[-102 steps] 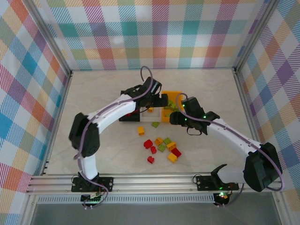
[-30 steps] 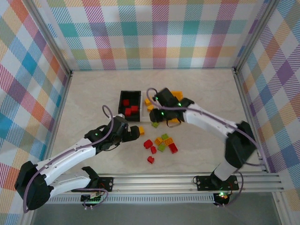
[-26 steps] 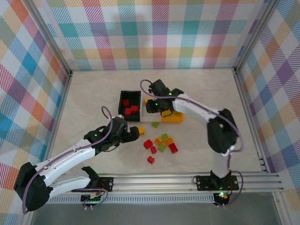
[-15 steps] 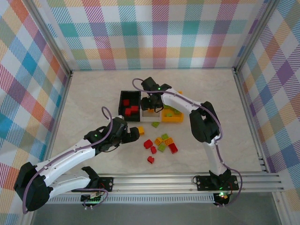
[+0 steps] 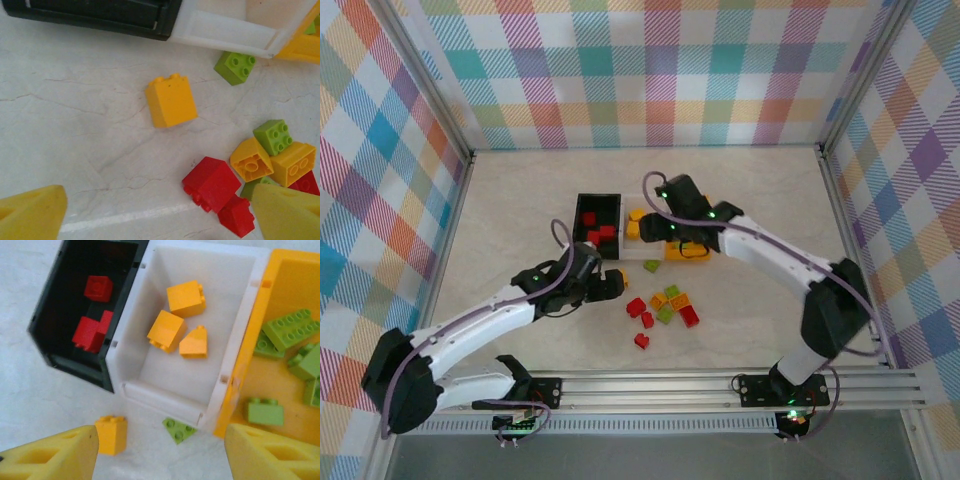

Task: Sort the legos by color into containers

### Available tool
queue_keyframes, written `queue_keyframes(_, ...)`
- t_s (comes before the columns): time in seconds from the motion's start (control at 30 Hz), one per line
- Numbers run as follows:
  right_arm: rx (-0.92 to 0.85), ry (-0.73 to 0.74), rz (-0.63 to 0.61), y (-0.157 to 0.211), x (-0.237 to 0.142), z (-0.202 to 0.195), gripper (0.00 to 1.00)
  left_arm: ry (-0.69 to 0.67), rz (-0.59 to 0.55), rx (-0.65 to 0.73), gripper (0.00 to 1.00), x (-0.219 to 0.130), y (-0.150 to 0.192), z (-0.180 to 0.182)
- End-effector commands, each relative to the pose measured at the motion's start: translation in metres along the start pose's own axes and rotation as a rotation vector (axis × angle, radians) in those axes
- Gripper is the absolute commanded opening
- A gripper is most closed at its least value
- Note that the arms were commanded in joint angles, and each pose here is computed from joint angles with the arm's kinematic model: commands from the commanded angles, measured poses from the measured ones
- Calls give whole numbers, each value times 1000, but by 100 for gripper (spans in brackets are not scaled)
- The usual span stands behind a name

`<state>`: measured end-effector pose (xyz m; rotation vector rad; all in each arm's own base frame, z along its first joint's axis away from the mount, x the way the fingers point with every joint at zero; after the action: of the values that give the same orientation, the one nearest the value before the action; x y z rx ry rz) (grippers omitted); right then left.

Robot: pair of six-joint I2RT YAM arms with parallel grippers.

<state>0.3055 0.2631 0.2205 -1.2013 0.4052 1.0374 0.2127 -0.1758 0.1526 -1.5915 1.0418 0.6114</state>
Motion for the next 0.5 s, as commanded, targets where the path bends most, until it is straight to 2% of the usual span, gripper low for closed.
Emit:
queue_keyframes(0.0,51,-46,-3,21,-5,-6,68,16,20,81,87,12,-12,-18)
queue_keyframes(0.17,75,-30,-21,42,-23,-23,68,-145,80,166,83,50,-18,-20)
queue_keyframes(0.37,76,-30,-47,49,-36,-29,69,-211,94,189,83,81,-24,-20)
queue_keyframes(0.47,73,-33,-60,50,-41,-31,69,-239,115,194,74,95,-23,-17)
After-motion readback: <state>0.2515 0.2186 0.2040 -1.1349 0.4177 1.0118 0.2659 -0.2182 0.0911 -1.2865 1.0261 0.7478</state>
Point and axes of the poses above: each hand's point on the last joint's axis, 136 mm out from that joint toward the fingers, its own x axis out along the fingers, its own z axis along the line the jaws close on, y = z × x, the point moved 5 cm from there along -x, back along the fingers, and after that the axes turned 7 degrees about x, right-handed, at the moved point
